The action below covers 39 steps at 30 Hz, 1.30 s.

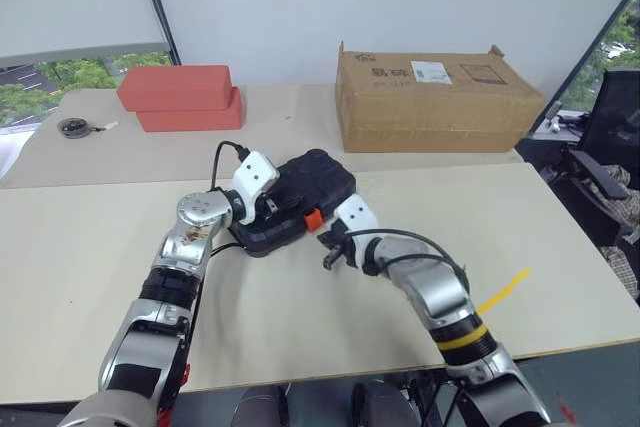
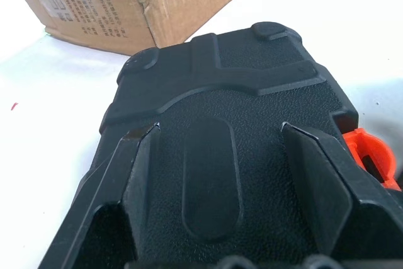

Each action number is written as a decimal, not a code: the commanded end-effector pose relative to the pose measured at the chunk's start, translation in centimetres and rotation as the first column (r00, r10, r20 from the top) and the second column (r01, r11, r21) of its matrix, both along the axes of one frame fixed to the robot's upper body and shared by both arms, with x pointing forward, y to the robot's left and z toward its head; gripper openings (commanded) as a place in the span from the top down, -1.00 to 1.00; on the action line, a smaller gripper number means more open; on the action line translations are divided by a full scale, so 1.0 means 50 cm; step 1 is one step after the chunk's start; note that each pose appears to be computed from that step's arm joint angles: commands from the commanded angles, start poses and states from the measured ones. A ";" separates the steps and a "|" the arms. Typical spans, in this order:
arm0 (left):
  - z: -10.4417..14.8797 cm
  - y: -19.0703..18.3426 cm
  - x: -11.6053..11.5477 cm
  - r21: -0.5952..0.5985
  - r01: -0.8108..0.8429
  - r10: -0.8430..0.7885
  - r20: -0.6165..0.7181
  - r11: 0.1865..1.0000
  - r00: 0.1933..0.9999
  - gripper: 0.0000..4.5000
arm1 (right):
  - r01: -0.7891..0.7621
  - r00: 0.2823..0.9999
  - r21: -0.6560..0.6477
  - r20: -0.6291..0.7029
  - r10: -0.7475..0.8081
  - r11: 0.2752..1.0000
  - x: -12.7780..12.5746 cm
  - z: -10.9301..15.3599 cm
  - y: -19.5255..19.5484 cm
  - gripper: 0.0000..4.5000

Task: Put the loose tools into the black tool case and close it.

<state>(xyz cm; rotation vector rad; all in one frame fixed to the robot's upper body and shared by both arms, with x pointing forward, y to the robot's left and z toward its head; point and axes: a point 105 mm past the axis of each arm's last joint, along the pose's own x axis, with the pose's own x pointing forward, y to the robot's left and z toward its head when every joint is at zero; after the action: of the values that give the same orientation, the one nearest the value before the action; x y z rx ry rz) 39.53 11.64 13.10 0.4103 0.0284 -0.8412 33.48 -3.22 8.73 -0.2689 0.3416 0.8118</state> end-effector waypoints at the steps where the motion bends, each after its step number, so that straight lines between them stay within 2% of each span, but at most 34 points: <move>1: -0.109 0.019 -0.019 0.072 -0.028 0.041 -0.189 0.997 0.981 -0.47 | -0.023 0.997 0.050 0.071 0.019 0.998 -0.002 0.057 0.013 0.97; 16: -0.106 0.018 -0.018 0.078 -0.020 0.035 -0.188 0.997 0.982 -0.47 | -0.004 0.990 0.086 0.143 -0.009 0.996 0.061 0.084 0.057 0.97; 22: -0.101 0.028 -0.017 0.049 -0.046 0.055 -0.192 0.998 0.980 -0.47 | -0.023 0.993 0.071 0.115 0.015 0.997 0.045 0.061 0.042 0.97; 26: -0.062 0.058 -0.012 -0.021 -0.094 0.090 -0.130 0.995 0.987 -0.47 | -0.043 0.991 0.032 0.132 0.038 0.999 0.030 0.035 -0.005 0.97; 27: -0.043 0.078 -0.009 -0.047 -0.125 0.119 -0.107 0.991 0.987 -0.47 | -0.038 0.989 0.034 0.141 0.033 0.999 0.028 0.031 -0.027 0.79; 29: 0.005 0.125 -0.010 -0.129 -0.176 0.170 -0.061 0.976 0.984 -0.47 | -0.023 0.985 0.043 0.172 0.015 0.999 0.031 0.032 -0.075 0.64; 30: 0.024 0.143 -0.014 -0.165 -0.189 0.184 -0.045 0.968 0.982 -0.47 | -0.015 0.983 0.046 0.182 0.007 0.999 0.032 0.033 -0.093 0.46; 33: 0.066 0.188 -0.045 -0.241 -0.177 0.181 -0.009 0.954 0.984 -0.47 | -0.013 0.977 0.069 0.214 -0.002 0.998 0.034 0.043 -0.143 0.03; 35: 0.080 0.220 -0.086 -0.254 -0.158 0.166 0.007 0.954 0.986 -0.47 | -0.044 0.970 0.089 0.244 0.021 0.995 0.027 0.054 -0.182 -0.31; 37: 0.079 0.241 -0.126 -0.256 -0.156 0.161 -0.005 0.954 0.987 -0.47 | -0.058 0.965 0.097 0.259 0.031 0.994 0.022 0.057 -0.217 -0.56; 39: 0.069 0.256 -0.155 -0.253 -0.176 0.174 -0.029 0.951 0.984 -0.47 | -0.056 0.962 0.100 0.271 0.027 0.993 0.022 0.060 -0.244 -0.94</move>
<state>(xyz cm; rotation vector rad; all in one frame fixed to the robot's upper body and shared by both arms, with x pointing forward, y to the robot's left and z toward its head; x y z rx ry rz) 32.79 24.41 14.49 0.1508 0.0273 -0.6471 34.55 -14.64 10.11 -0.2894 0.1204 0.8097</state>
